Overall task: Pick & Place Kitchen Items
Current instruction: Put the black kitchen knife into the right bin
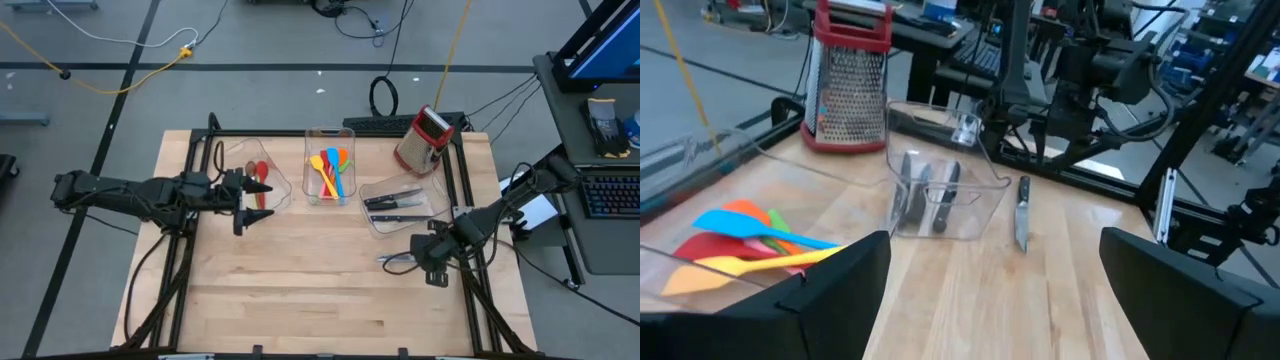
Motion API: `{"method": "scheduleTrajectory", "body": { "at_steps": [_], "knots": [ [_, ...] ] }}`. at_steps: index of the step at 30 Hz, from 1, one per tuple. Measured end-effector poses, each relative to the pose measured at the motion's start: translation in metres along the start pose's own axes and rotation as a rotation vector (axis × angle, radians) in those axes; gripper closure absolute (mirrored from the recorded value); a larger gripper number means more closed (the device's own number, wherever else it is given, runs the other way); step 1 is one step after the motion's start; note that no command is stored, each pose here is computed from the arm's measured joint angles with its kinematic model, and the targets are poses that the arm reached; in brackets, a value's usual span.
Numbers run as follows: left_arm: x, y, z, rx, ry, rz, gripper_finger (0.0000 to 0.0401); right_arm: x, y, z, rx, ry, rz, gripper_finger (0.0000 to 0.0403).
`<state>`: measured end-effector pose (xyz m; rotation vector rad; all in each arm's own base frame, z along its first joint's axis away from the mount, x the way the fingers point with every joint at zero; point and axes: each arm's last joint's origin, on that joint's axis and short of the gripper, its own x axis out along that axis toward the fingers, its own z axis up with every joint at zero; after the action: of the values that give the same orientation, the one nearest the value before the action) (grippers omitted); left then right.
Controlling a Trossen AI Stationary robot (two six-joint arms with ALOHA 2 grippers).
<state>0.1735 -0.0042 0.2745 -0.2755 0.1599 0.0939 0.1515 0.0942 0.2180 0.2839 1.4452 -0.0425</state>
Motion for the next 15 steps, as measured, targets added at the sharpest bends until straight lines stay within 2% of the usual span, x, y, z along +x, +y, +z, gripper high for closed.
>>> {"method": "scheduleTrajectory", "body": {
  "at_steps": [4,11,15],
  "knots": [
    [0.000,0.000,0.000,-0.001,0.004,-0.005,0.0036,0.007,-0.002,-0.005,0.011,0.025,-0.021,0.0261],
    [0.000,0.000,0.000,-0.007,0.005,-0.007,0.0036,0.013,-0.005,-0.009,0.127,0.042,-0.042,0.0259],
    [0.000,0.000,0.000,-0.007,0.005,-0.007,0.0036,0.013,-0.005,-0.009,0.128,0.042,-0.043,0.0243]
  ]
}}
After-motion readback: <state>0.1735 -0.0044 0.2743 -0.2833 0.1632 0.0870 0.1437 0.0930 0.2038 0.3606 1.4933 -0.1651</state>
